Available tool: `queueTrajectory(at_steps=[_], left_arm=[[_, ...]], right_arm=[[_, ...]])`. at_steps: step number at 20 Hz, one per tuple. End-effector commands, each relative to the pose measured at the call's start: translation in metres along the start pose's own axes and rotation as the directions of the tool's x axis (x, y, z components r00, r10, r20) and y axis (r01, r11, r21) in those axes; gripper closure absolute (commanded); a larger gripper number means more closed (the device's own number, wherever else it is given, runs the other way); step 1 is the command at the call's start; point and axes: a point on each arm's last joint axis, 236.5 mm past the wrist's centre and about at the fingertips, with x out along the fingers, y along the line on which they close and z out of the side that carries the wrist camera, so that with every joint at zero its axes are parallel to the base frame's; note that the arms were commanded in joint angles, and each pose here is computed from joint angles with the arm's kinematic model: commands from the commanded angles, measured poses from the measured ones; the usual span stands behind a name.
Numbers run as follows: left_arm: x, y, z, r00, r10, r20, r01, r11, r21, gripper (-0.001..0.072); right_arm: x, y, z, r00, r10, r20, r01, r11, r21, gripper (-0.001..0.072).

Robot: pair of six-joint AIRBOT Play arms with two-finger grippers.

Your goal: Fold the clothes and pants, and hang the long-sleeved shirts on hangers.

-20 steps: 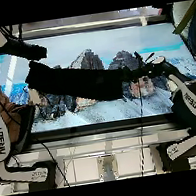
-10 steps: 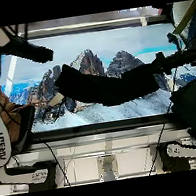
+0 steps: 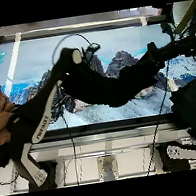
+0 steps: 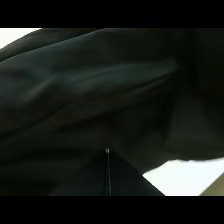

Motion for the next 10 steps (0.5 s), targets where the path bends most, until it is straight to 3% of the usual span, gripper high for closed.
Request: queueTrajectory(at_steps=[1,6,10], left_arm=[[0.06,-0.031,0.001,1.0,-0.023,-0.015,0.024,0.998,0.051,0.0697],[0.082,-0.02,-0.01,0.998,-0.017,-0.057,0.019,0.999,0.033,0.0697],[0.011,0.058,0.0,0.994,0.108,0.018,-0.107,0.994,-0.039,0.0696]], right_arm=[[0.044,0.026,0.006,0.998,0.054,-0.018,-0.054,0.998,0.013,0.0705],[0.101,0.066,0.01,0.992,0.13,-0.007,-0.13,0.991,-0.035,0.0705],[0.129,0.113,0.035,0.976,0.186,0.117,-0.169,0.975,-0.142,0.0705]])
